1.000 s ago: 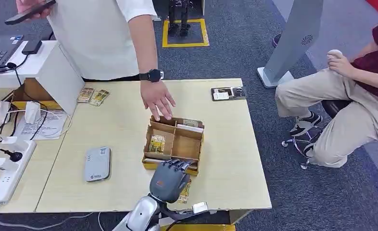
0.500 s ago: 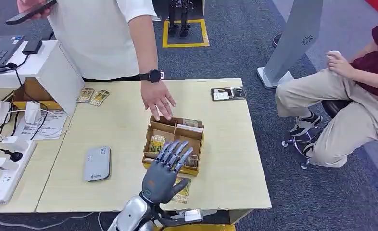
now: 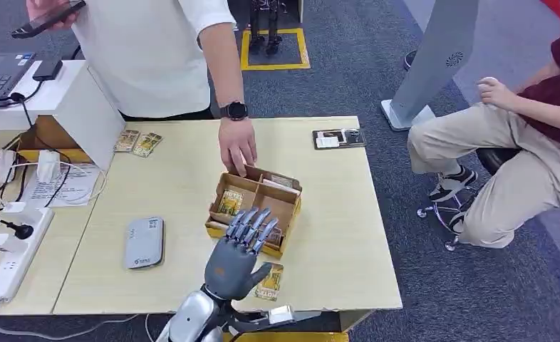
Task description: Pass the card to the sensor for recognition and then transmit it.
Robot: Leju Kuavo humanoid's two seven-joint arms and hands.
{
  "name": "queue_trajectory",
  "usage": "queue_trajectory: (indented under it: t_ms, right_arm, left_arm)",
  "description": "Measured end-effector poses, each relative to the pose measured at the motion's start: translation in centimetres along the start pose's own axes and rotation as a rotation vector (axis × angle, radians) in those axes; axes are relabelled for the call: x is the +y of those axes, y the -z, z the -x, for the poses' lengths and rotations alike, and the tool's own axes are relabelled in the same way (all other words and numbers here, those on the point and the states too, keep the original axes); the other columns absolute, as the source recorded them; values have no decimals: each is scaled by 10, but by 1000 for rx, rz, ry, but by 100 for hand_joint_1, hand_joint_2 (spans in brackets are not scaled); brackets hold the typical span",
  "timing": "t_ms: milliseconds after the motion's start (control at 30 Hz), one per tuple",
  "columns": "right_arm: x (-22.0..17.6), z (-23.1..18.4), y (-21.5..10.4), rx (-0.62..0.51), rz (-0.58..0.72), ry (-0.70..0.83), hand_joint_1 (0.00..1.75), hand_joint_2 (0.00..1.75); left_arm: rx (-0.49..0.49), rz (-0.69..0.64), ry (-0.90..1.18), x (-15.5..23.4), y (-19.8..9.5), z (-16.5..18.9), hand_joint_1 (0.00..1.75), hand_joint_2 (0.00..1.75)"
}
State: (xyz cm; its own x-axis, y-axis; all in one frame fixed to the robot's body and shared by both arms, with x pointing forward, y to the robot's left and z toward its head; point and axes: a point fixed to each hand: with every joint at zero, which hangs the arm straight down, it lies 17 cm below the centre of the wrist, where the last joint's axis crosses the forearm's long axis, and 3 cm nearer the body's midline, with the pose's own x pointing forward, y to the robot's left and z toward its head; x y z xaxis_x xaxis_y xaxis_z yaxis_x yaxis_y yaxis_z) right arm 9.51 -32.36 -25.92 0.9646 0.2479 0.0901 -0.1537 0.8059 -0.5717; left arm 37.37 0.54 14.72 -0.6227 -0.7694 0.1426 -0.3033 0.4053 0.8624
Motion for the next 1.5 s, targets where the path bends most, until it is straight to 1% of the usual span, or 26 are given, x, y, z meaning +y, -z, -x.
queue_trajectory:
  t_ms: [67,200,400,500,667,933,1500]
  right_arm:
    - [0,0,0,0,-1,-1,0,0]
    - [0,-1,0,-1,-1,-4,0,0]
    - [1,-2,0,-7,-3,-10,0,0]
    - [0,-3,0,-9,-3,-10,0,0]
    - [0,-4,0,-9,-3,-10,0,0]
    - [0,-4,0,-9,-2,-10,0,0]
    - [-2,-3,1,-8,2,-9,0,0]
  left_arm:
    - [21,25,4,-9,0,0,0,175]
    - [31,56,2,-21,-1,-3,0,175]
    - [25,120,-6,-44,1,-13,0,175]
    - [7,160,-10,-58,-2,-20,0,175]
    - [-6,197,-14,-70,-7,-25,0,175]
    - [18,222,-28,-78,-13,-23,0,175]
    - [26,234,-18,-81,-18,-15,0,175]
